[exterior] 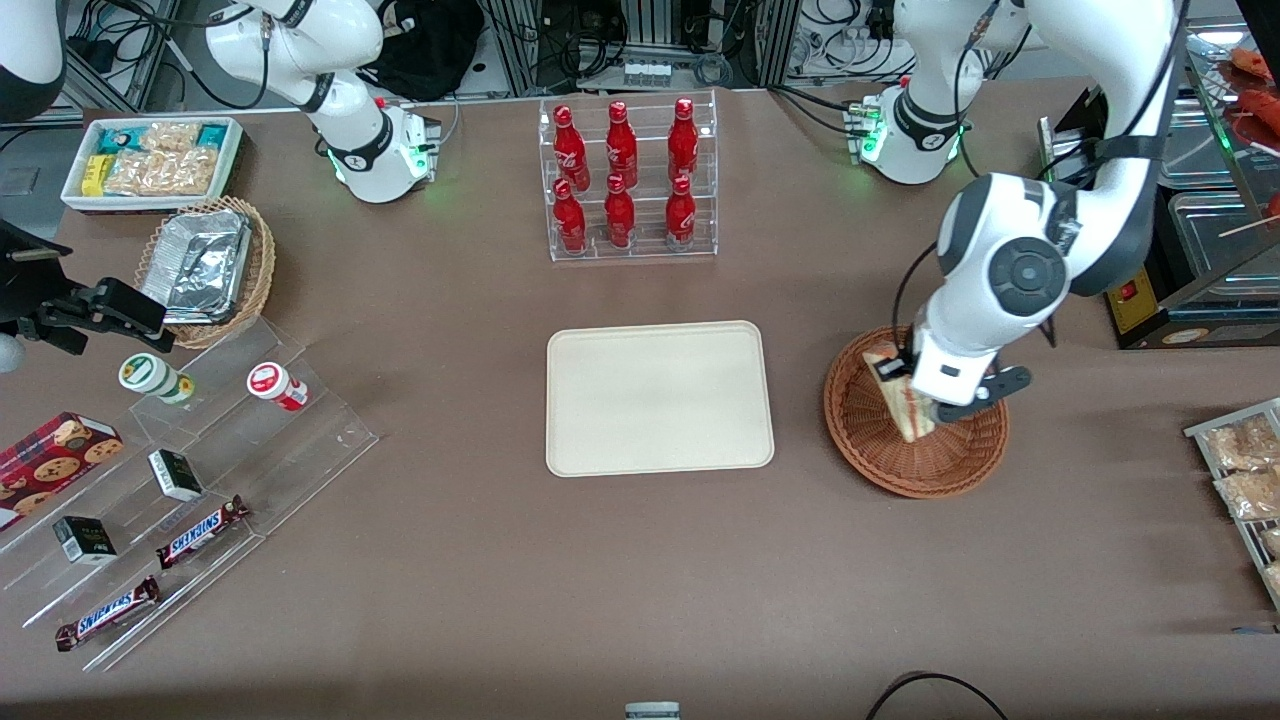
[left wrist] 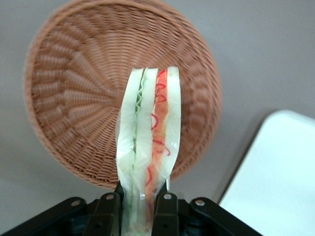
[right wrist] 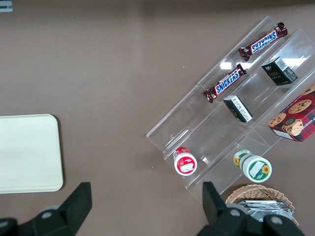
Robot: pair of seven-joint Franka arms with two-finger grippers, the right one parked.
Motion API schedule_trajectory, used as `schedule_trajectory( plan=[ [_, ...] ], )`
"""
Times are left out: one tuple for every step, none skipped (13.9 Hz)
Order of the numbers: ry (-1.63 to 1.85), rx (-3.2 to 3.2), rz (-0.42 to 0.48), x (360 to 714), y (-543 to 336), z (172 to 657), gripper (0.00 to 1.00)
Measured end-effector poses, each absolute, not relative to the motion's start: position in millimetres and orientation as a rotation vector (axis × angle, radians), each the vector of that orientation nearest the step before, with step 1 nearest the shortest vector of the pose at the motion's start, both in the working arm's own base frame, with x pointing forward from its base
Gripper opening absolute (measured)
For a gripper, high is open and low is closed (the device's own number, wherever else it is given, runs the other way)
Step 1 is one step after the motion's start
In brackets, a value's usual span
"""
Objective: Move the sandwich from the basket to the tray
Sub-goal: 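Lift the sandwich and carry it over the cream tray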
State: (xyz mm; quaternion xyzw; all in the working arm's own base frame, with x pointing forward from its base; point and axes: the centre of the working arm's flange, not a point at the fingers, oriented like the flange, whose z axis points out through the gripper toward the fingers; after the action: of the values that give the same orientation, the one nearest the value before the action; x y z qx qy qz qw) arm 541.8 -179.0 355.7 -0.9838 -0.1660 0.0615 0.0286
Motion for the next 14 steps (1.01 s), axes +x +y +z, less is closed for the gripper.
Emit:
schedule_trajectory(
  plan=[
    [-0.446,-3.046,0.200,539.9,-195.6,350.8,0.25],
    [-0.393,-3.054,0.205,538.6,-214.8,346.3,0.25],
    [-0.340,-3.062,0.205,538.2,-235.9,342.9,0.21],
    [-0.287,-3.070,0.205,537.8,-258.7,340.5,0.16],
    [-0.243,-3.074,0.210,536.8,-281.6,337.7,0.15],
    [-0.221,-3.076,0.212,536.1,-302.8,333.7,0.15],
    [-0.213,-3.078,0.214,535.6,-322.0,328.2,0.15],
    [-0.214,-3.083,0.222,535.3,-339.3,321.9,0.15],
    [-0.223,-3.097,0.241,535.1,-356.9,315.6,0.15],
    [-0.230,-3.117,0.260,535.9,-375.3,310.6,0.15],
    [-0.242,-3.132,0.273,536.4,-393.4,305.9,0.15],
    [-0.255,-3.136,0.279,535.3,-410.8,300.1,0.15],
    [-0.264,-3.135,0.283,531.9,-427.7,293.3,0.15],
    [-0.267,-3.135,0.285,527.7,-443.4,287.7,0.15]
  ],
)
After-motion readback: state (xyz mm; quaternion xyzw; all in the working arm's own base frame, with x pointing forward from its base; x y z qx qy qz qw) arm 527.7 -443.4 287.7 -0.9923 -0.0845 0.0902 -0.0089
